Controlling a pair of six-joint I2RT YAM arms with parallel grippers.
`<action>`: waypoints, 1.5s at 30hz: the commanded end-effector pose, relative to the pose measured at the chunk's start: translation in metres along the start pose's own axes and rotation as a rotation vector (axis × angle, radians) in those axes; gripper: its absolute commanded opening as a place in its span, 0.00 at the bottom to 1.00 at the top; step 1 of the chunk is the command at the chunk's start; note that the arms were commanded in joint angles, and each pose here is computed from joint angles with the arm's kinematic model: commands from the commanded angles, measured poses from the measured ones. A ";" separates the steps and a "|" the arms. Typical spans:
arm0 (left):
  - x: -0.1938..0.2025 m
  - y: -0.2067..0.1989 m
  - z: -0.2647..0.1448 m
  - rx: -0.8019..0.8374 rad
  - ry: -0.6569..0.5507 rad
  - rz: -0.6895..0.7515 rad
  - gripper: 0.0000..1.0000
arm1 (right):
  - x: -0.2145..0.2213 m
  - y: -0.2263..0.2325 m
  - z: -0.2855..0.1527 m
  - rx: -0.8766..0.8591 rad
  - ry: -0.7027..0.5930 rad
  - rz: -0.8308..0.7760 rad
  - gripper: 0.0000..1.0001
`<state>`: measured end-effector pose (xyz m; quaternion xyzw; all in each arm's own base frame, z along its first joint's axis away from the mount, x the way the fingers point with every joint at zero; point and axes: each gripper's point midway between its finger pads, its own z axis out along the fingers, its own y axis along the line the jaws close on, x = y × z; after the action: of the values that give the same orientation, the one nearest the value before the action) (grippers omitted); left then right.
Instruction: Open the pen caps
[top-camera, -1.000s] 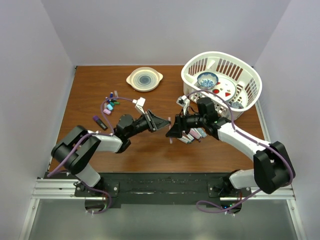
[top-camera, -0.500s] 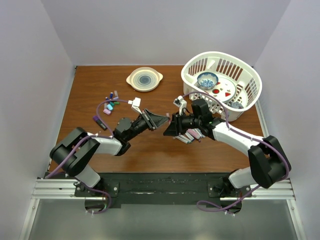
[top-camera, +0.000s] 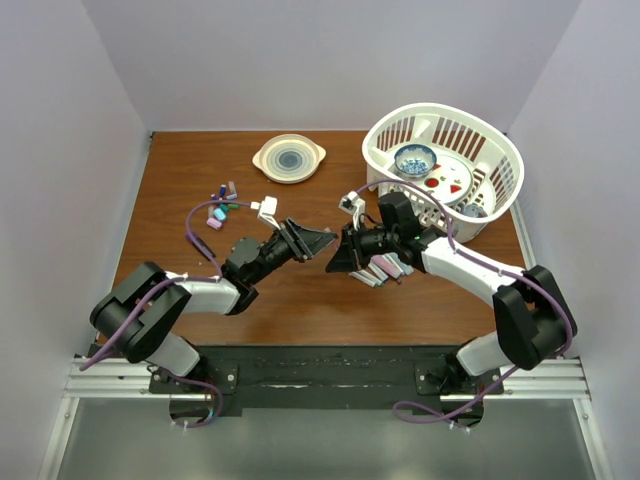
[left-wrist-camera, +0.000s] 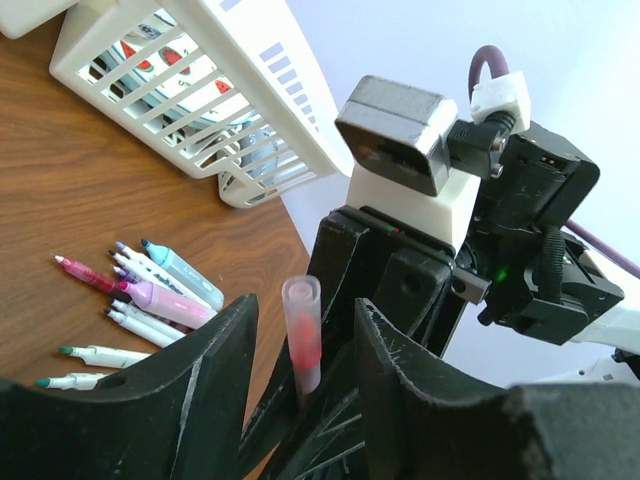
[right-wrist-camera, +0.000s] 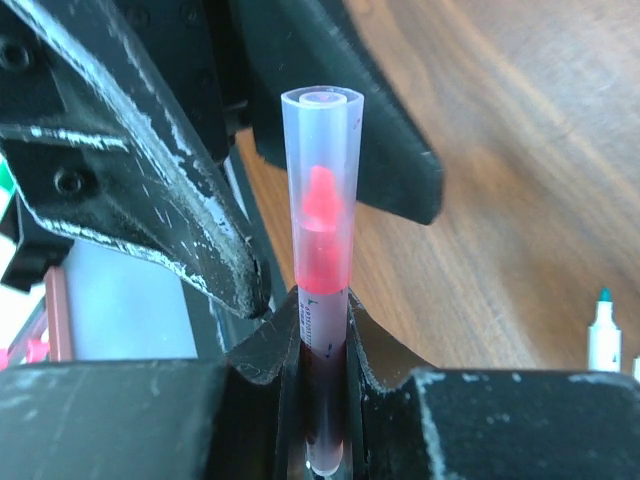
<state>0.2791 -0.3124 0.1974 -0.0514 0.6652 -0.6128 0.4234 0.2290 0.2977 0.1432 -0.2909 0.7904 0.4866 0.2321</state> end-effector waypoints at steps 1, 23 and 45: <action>-0.007 -0.013 0.001 0.051 -0.018 0.054 0.48 | -0.006 0.014 -0.004 -0.070 0.014 -0.078 0.00; -0.043 0.003 0.016 -0.081 -0.008 0.034 0.00 | -0.003 0.005 -0.003 -0.019 0.028 -0.095 0.00; -0.153 0.195 -0.159 -0.944 -0.290 -0.119 0.00 | 0.018 0.021 -0.010 -0.123 0.155 -0.366 0.00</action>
<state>0.3780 -0.0668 0.1346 -0.3459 0.7553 -0.3214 0.4545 0.2028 0.2889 0.1316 -0.4318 0.7490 0.4534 0.2164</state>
